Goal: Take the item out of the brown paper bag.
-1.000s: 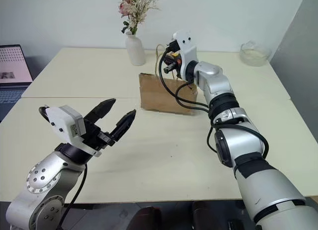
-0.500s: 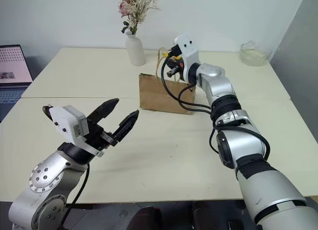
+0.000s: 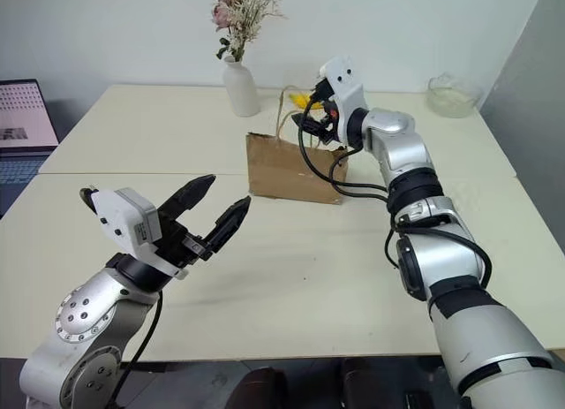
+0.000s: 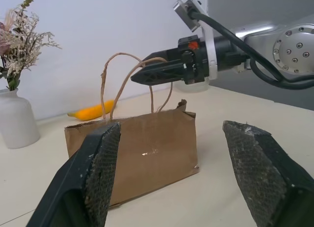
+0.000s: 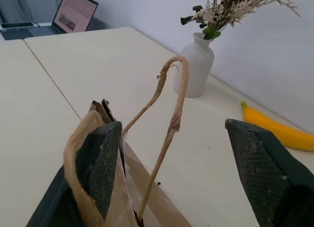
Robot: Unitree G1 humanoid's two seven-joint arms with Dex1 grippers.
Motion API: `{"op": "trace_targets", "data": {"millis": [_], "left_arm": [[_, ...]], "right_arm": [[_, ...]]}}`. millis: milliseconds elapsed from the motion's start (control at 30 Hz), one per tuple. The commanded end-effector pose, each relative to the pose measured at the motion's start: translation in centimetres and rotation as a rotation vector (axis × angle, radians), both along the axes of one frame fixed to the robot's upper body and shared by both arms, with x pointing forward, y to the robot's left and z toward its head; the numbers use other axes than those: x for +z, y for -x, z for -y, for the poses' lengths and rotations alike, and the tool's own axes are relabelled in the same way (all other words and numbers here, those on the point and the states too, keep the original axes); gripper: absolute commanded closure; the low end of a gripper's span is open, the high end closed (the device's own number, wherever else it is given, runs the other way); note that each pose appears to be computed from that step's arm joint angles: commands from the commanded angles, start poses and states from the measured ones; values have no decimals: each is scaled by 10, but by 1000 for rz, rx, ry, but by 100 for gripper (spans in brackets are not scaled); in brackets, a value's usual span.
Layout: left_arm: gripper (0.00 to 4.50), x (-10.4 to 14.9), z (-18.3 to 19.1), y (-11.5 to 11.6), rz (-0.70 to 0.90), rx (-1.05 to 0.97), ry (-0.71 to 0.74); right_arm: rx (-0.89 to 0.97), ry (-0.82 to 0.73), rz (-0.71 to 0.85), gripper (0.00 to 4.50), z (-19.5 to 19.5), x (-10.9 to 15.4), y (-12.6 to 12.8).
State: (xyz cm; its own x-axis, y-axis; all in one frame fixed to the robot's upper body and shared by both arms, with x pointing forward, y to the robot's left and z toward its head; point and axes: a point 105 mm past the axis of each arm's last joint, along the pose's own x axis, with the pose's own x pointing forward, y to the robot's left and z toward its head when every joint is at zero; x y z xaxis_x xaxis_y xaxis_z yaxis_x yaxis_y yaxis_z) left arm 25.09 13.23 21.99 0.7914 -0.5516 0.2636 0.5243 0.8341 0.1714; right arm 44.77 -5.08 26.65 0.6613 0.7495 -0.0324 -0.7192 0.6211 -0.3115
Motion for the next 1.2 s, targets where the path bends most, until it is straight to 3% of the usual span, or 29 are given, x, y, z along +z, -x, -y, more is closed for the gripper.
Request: {"op": "trace_targets", "data": {"millis": [33,433,800,1200], "left_arm": [[100,7,4,4,33,-28,3],[100,-4,0,5,-19,-29,-38],[100,-6,-2,5,-28,-22,-39],[100,-6,-4,8,-26,-24,-59]], "right_arm": [[42,26,79,118,15,16,17],[58,11,100,118,35,6,67],[50,2,97,118,30,2,69],[303,63,-4,118,1,2,76]]}}
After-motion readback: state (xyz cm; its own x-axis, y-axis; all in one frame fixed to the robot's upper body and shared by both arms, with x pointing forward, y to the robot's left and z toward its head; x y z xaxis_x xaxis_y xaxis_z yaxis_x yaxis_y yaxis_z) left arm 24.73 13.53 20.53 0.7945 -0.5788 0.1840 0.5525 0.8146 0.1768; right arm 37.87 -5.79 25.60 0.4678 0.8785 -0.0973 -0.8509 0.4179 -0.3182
